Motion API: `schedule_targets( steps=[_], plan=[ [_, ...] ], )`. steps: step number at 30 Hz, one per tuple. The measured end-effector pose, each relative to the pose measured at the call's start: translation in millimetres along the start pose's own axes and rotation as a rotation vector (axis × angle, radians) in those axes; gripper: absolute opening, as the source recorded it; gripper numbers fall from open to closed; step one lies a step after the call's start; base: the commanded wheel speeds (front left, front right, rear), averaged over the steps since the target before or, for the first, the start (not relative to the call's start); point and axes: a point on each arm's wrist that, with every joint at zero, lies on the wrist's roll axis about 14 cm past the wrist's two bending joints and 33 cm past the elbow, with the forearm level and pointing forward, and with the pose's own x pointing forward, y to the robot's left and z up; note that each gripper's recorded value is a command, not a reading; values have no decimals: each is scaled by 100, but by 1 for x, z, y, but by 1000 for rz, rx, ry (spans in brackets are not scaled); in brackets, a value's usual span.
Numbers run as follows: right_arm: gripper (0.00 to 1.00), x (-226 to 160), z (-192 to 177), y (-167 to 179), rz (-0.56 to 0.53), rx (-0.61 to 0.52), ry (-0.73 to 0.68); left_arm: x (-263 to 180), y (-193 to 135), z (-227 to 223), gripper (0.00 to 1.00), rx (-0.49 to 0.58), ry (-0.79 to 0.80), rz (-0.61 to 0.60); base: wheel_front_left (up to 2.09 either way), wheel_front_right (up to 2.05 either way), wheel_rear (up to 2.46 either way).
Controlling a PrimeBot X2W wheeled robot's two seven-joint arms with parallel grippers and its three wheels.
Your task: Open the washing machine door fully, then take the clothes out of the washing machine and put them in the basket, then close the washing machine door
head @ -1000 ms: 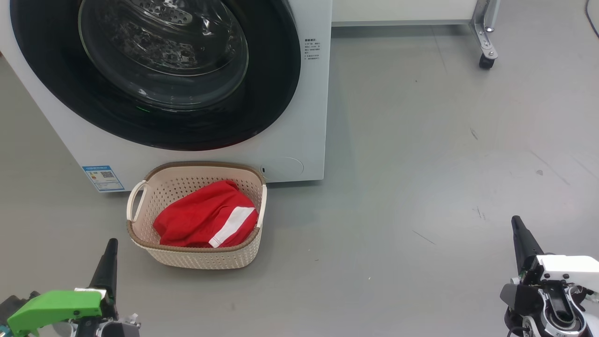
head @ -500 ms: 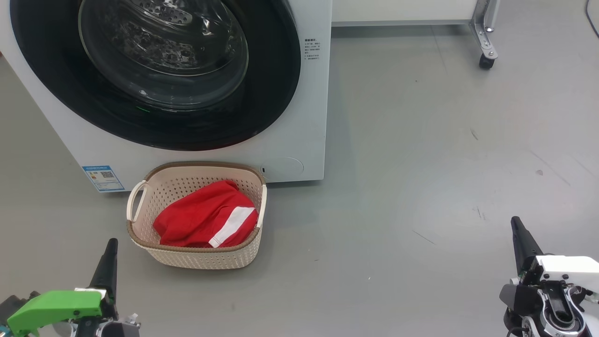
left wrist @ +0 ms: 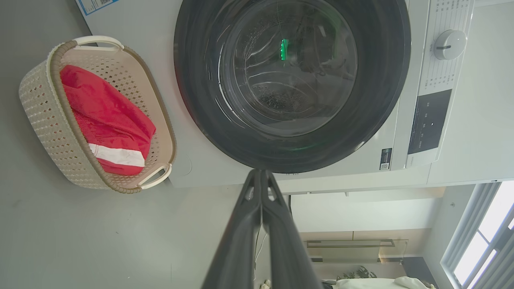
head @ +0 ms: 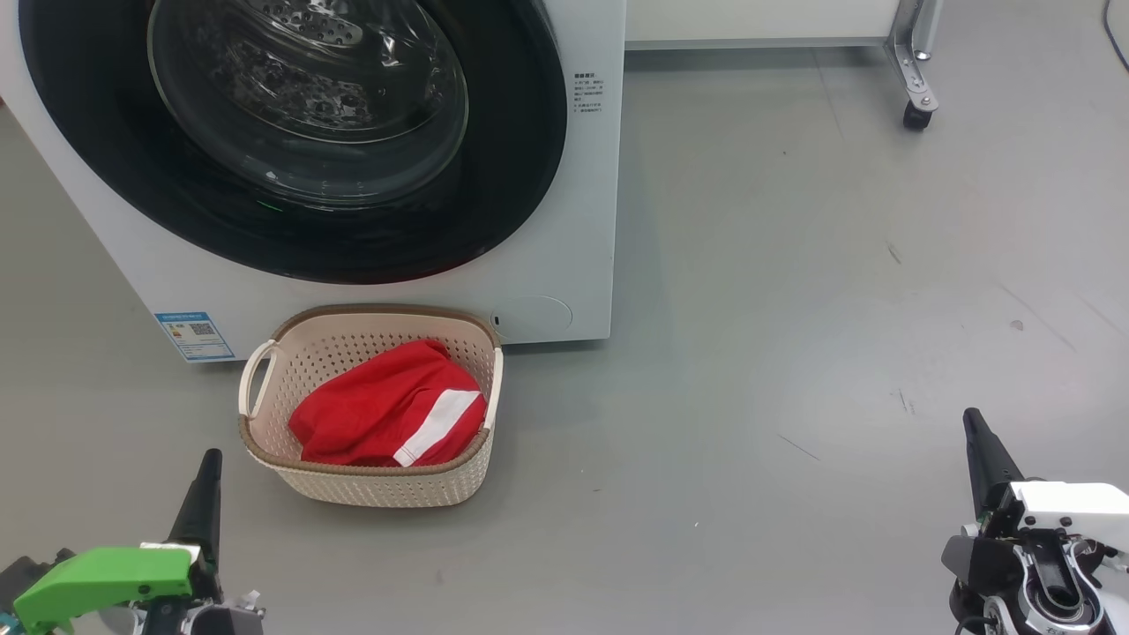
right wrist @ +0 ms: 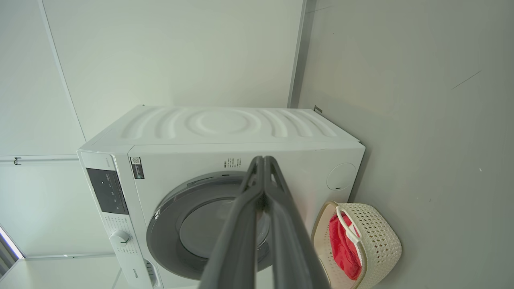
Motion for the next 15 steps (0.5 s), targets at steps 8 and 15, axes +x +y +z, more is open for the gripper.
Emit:
schedule_targets(
  steps=[8, 15],
  plan=[
    [0, 0, 0, 0, -1, 0, 3, 0, 0, 0, 0, 0, 0, 0, 0, 0, 0],
    [0, 0, 0, -1, -2, 0, 2, 0, 0, 0, 0, 0, 0, 0, 0, 0, 0]
  ],
)
